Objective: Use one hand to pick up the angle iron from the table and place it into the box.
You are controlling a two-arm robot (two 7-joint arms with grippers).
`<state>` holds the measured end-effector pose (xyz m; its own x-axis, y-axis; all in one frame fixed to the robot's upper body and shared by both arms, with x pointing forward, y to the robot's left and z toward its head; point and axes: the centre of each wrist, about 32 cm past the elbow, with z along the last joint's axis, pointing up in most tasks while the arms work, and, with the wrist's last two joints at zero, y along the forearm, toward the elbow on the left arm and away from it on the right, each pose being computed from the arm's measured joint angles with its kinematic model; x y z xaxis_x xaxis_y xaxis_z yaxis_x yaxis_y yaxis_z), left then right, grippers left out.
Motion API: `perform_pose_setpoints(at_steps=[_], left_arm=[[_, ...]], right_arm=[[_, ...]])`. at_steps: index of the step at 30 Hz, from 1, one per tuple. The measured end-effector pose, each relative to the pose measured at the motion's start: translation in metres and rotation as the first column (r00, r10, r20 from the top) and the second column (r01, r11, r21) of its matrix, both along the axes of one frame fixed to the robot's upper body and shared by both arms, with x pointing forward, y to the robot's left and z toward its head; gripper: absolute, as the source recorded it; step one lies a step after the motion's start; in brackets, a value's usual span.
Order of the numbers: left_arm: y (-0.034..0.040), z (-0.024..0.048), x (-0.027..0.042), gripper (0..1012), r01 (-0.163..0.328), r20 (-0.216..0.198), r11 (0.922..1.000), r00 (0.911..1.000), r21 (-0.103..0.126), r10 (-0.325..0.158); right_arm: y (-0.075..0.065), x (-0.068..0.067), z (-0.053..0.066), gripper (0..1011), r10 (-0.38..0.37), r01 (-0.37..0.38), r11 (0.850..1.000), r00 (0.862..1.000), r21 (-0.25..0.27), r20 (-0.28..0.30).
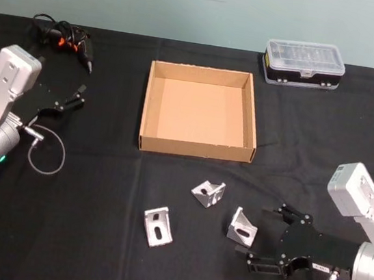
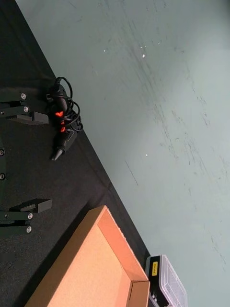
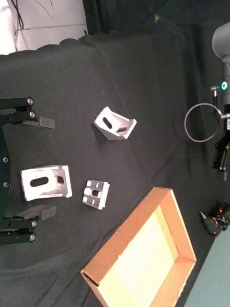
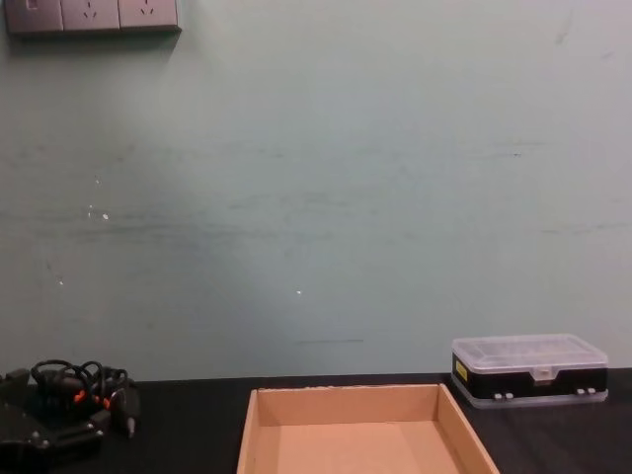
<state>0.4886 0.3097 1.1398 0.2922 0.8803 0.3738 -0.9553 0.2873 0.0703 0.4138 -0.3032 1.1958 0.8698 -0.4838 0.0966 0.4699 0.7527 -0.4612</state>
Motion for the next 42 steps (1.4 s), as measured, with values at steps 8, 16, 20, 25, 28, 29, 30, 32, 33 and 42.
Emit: perform_pose_setpoints(at_steps=[8,16,20,25,28,29,30,32,33,42], left_arm=[[0.0,0.0,0.0,1011,0.0,0.0,1.0,1.0,0.0,0.0],[0.0,0.0,0.0,1011,0.0,0.0,1.0,1.0,0.0,0.0],[0.0,0.0,0.0,1011,0.0,0.0,1.0,1.0,0.0,0.0],[0.0,0.0,0.0,1011,0.0,0.0,1.0,1.0,0.0,0.0],[0.0,0.0,0.0,1011,0.0,0.0,1.0,1.0,0.0,0.0],[0.0,0.0,0.0,1011,0.0,0.0,1.0,1.0,0.0,0.0],[0.0,0.0,0.0,1011,0.0,0.0,1.0,1.0,0.0,0.0],[0.0,0.0,0.0,1011,0.0,0.0,1.0,1.0,0.0,0.0],[0.0,0.0,0.0,1011,0.0,0.0,1.0,1.0,0.0,0.0],[0.0,0.0,0.0,1011,0.0,0.0,1.0,1.0,0.0,0.0]], right_arm=[[0.005,0.01,-0.006,1004,0.012,-0.012,1.0,1.0,-0.008,-0.01],[0.011,0.021,-0.011,1004,0.033,-0.033,0.999,0.999,-0.015,-0.015],[0.013,0.025,-0.012,1004,0.037,-0.037,0.999,0.999,-0.02,-0.014],[0.013,0.027,-0.011,1004,0.035,-0.035,0.999,0.999,-0.02,-0.008],[0.013,0.028,-0.01,1004,0.034,-0.035,0.999,0.999,-0.019,-0.006],[0.013,0.028,-0.01,1004,0.034,-0.034,0.999,0.999,-0.018,-0.007],[0.013,0.028,-0.011,1004,0.034,-0.034,0.999,0.999,-0.016,-0.009],[0.013,0.029,-0.012,1004,0.033,-0.033,0.999,0.999,-0.014,-0.011],[0.014,0.029,-0.013,1004,0.033,-0.033,0.999,0.999,-0.014,-0.013],[0.017,0.032,-0.017,1004,0.033,-0.033,0.999,0.999,-0.007,-0.02]])
